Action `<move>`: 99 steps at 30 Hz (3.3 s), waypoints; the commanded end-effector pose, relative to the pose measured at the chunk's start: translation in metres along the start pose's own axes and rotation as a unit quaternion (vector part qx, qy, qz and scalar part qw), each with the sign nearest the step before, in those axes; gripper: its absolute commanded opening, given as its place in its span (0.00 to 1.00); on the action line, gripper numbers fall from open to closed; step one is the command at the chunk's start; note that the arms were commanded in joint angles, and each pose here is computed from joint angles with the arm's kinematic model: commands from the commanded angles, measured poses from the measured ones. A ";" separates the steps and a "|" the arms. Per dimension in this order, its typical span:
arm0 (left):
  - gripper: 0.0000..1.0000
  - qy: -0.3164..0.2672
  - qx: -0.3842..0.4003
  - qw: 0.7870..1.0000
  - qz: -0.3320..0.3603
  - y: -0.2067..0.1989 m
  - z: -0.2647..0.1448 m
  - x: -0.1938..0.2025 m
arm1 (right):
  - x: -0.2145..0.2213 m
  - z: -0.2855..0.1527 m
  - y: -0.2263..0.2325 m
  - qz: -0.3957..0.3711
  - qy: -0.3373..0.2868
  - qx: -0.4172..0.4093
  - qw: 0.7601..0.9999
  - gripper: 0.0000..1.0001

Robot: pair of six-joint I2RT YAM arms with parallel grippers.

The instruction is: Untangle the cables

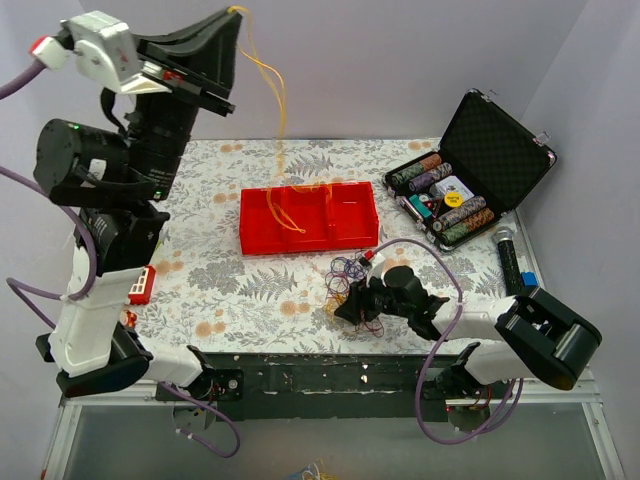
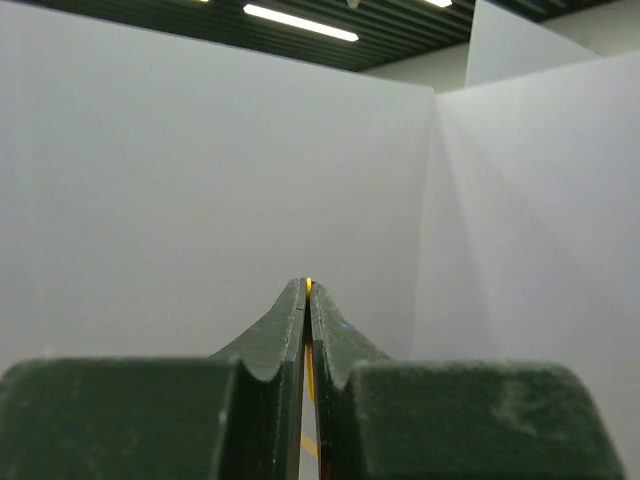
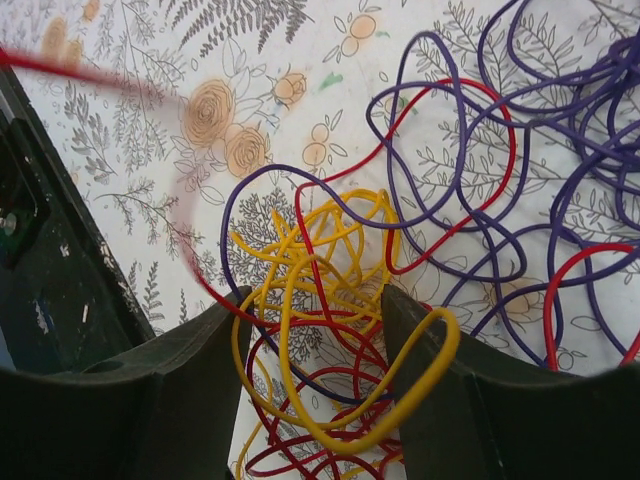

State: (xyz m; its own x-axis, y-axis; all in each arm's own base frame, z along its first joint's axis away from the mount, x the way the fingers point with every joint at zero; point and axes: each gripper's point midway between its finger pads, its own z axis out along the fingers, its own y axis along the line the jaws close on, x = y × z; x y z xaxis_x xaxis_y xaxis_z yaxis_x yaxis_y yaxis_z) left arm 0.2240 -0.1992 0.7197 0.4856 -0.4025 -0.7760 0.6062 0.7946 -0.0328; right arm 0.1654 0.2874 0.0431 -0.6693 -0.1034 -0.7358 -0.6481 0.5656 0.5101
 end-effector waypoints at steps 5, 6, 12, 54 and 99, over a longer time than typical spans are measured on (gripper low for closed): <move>0.05 -0.032 -0.011 0.999 0.024 0.009 -0.014 -0.023 | -0.016 -0.011 0.005 -0.017 -0.021 0.013 1.000 0.60; 0.05 -0.026 -0.008 0.999 0.021 0.008 -0.015 -0.018 | -0.029 -0.014 0.010 -0.026 -0.034 0.012 0.999 0.60; 0.03 -0.004 -0.015 0.999 0.039 0.010 -0.013 0.003 | -0.093 -0.036 0.038 -0.083 -0.103 0.003 0.991 0.62; 0.00 0.220 -0.211 0.937 0.170 0.159 -0.073 0.271 | -0.081 -0.053 0.035 -0.076 -0.117 0.003 0.990 0.49; 0.00 0.145 -0.213 0.953 0.157 0.167 -0.041 0.225 | -0.070 -0.059 0.025 -0.061 -0.116 0.021 0.991 0.43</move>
State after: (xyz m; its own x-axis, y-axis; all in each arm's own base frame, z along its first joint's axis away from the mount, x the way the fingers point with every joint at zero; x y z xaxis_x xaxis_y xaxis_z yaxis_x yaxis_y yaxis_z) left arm 0.4202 -0.1472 0.4790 0.2903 0.0267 -0.9566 0.1344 0.9886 0.0684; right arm 0.1725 0.2584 0.1233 -0.5006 -0.0154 -0.8656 -0.6950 0.6033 0.3912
